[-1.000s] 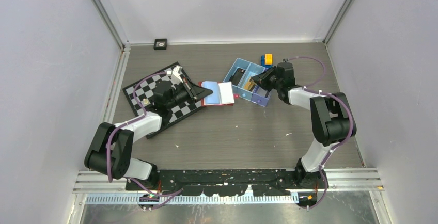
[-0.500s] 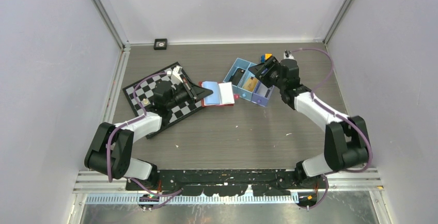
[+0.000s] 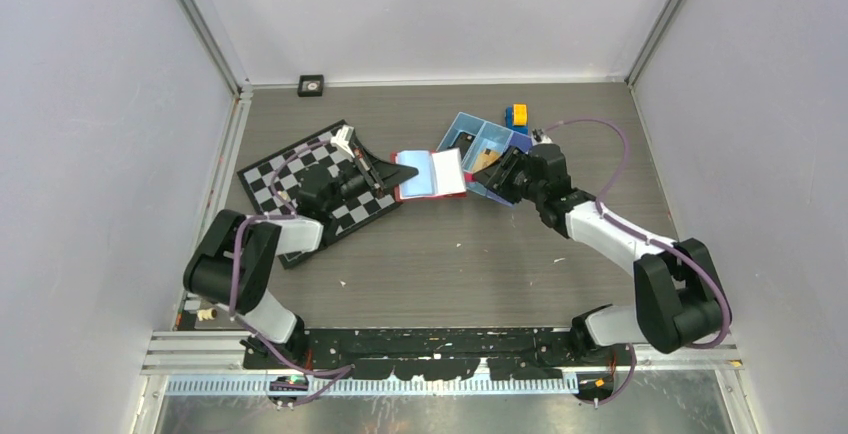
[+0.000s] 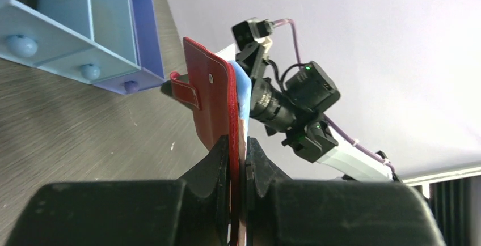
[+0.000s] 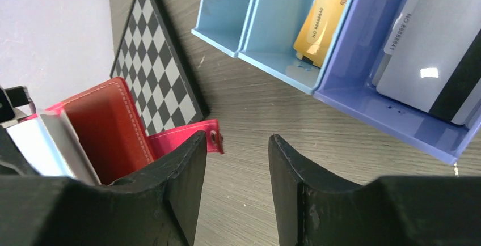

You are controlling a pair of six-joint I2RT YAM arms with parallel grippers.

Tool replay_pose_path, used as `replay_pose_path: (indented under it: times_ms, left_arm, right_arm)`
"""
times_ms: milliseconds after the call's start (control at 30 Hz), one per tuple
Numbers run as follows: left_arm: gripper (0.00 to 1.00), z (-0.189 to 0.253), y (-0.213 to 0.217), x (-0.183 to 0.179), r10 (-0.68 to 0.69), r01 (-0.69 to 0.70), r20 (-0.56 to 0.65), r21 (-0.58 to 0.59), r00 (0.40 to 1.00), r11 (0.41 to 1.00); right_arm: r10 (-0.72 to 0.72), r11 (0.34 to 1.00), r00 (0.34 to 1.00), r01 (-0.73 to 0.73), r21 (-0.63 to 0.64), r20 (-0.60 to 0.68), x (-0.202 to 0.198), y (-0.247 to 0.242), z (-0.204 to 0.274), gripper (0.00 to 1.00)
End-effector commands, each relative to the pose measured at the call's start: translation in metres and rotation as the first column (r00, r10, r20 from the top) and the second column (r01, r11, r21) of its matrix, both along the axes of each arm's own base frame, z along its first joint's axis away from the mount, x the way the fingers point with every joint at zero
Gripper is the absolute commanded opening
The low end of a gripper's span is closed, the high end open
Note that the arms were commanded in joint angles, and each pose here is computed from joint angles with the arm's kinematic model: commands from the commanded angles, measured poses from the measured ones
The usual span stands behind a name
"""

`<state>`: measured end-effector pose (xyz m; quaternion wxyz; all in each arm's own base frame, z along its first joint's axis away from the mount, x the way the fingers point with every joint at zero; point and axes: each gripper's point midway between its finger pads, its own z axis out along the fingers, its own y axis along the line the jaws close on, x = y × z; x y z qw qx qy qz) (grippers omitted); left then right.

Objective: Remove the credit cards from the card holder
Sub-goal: Place the credit card in the storage box, then close the card holder at the center of the board.

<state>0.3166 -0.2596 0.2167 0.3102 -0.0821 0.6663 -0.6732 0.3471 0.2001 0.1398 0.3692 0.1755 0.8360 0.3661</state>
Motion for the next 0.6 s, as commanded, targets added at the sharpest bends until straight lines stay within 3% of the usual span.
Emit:
replay_pose_path:
  times_ms: [0,267,567]
  left_arm:
    - [0.0,0.04,-0.002,-0.013,-0.07,0.087,0.128,-0.133,0.989,0.987]
    - [0.0,0.054,-0.002,-0.019,-0.087,0.111,0.17,-0.136,0.982,0.984]
    - [0.0,0.022,-0.008,-0.005,-0.091,0.097,0.083,-0.07,0.992,0.993]
  right_arm:
    - [0.015,1.0,0.999,-0.015,0.016,0.035,0.007,0.005,0.004,0.49]
    - [0.124,0.983,0.992,-0.126,0.134,0.024,0.006,0.031,0.003,0.45]
    - [0.215,0.935,0.957,-0.259,0.244,0.194,-0.01,0.049,0.046,0.36]
